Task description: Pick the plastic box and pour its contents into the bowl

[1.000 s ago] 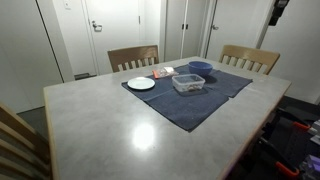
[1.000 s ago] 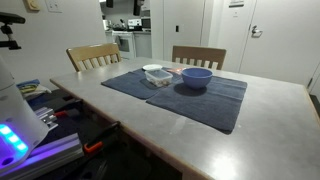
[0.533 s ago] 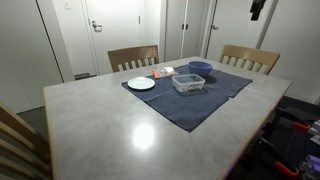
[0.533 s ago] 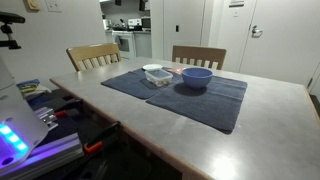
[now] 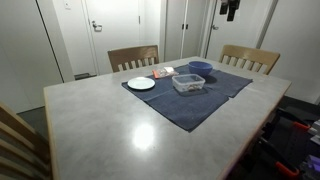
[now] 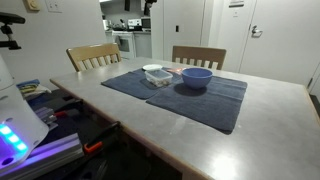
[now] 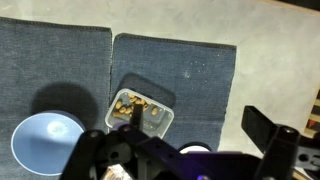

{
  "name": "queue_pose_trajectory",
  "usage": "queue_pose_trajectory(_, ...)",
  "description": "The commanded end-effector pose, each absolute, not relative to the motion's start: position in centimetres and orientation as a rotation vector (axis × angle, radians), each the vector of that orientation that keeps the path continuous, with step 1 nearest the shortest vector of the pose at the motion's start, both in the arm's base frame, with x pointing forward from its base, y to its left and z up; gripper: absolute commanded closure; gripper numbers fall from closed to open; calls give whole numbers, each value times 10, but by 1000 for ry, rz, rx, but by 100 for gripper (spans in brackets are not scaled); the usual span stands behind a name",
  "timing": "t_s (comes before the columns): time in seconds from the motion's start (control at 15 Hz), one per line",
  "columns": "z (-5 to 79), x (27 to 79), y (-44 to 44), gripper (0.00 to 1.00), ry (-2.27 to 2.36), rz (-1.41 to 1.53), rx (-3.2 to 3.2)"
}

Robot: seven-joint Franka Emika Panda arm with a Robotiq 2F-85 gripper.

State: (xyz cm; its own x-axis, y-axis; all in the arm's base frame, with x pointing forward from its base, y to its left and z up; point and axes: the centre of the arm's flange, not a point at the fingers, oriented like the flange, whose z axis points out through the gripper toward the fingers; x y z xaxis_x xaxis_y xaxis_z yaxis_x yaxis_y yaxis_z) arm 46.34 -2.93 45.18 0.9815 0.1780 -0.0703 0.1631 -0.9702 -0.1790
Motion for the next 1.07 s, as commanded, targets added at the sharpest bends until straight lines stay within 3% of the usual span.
queue_pose_trajectory(0.0,433,501,-20,0,-215,122,-2936)
queue_pose_trajectory(0.73,358,554,10,0,-199,118,-2849)
queue_pose_trajectory(1.0,352,546,15,0,-168,138,-2838)
